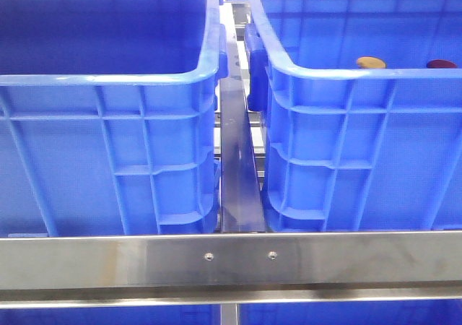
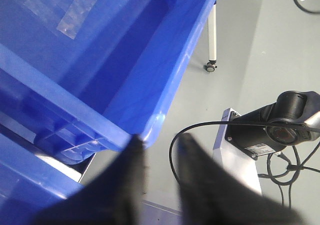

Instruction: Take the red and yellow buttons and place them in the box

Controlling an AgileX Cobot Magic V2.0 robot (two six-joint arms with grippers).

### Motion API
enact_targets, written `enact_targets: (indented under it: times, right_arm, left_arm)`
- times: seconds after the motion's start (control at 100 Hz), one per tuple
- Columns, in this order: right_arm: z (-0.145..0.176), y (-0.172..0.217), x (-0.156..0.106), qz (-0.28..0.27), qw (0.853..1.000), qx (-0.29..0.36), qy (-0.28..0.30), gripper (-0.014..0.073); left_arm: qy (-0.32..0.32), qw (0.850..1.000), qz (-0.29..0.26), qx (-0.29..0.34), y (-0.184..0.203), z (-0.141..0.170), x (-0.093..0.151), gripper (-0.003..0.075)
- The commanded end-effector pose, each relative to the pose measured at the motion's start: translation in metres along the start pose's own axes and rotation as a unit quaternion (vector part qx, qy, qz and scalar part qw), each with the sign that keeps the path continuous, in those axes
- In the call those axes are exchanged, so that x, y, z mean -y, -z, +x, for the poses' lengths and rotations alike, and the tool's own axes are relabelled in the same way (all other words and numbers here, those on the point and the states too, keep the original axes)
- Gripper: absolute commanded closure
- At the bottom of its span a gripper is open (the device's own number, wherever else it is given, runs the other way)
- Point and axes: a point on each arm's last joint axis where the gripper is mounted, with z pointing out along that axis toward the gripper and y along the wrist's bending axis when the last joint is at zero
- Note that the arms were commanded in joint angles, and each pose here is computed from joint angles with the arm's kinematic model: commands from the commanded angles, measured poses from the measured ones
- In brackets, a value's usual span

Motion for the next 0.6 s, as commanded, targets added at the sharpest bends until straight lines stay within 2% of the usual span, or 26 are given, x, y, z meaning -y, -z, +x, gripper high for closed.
enact_targets:
  times: [0.0, 0.36, 0.5, 0.59]
  right_arm:
    - [-0.022, 0.022, -0.013, -0.028, 0.997, 0.069, -0.038, 0.0615]
    - [-0.004, 0.069, -0.041, -0.051, 0.994, 0.090, -0.029, 0.0615]
    - [0.003, 0.086, -0.049, -0.047, 0.994, 0.098, -0.024, 0.0615]
    - [0.006, 0.097, -0.055, -0.047, 0.993, 0.107, -0.019, 0.0615]
  left_arm:
    - [-0.014, 0.999, 0.024, 0.034, 0.016, -0.008, 0.023, 0.0740]
    - [-0.021, 0.999, 0.018, 0.043, 0.024, -0.003, 0.032, 0.0740]
    - [-0.025, 0.996, -0.019, 0.080, 0.034, 0.006, 0.041, 0.0740]
    - [-0.023, 0.990, -0.054, 0.130, 0.044, 0.013, 0.046, 0.0740]
